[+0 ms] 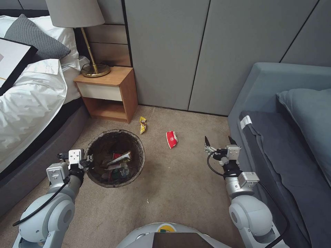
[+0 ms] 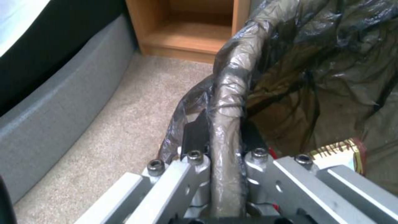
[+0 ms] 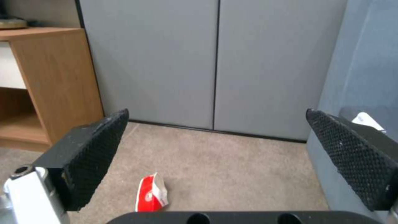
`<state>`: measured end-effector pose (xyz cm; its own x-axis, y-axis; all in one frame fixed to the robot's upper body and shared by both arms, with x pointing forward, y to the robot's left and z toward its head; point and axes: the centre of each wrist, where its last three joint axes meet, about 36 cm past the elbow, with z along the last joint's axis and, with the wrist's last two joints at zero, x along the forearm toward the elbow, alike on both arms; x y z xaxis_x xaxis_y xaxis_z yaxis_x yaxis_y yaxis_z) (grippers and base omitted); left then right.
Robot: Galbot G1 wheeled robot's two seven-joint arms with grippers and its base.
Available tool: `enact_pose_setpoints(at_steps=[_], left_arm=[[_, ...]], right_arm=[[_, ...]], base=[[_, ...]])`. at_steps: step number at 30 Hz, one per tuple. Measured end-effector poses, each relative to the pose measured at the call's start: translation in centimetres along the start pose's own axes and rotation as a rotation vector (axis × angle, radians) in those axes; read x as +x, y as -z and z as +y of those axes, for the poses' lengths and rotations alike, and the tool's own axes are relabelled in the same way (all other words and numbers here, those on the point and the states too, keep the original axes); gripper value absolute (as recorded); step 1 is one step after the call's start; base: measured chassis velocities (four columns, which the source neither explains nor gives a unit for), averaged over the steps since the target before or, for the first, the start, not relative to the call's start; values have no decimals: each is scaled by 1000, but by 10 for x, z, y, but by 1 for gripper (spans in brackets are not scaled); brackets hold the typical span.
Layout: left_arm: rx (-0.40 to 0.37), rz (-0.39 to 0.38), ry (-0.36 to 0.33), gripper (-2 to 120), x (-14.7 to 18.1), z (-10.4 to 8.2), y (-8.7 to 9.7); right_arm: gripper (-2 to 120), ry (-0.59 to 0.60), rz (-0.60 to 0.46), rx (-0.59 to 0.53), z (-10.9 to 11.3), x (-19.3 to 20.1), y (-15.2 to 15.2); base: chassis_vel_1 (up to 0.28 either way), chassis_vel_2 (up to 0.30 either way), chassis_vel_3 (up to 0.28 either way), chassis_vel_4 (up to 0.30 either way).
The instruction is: Pick up the trash bin, then pick up the garbage from the floor and place it into the trash bin.
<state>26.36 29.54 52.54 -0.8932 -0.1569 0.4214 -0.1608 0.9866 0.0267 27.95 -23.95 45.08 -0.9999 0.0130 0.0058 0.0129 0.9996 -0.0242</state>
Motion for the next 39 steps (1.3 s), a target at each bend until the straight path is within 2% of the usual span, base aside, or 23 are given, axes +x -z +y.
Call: enact_pose_setpoints(at_steps=[16, 39], left_arm=[[0, -3, 1, 4, -1, 1, 0], [4, -3, 2, 4, -1, 1, -1]], right_arm=[[100, -11, 7, 4, -1, 2, -3], [100, -5, 14, 0, 2, 2, -5]], base=[[-23, 21, 21, -19], [-126, 130, 132, -137]])
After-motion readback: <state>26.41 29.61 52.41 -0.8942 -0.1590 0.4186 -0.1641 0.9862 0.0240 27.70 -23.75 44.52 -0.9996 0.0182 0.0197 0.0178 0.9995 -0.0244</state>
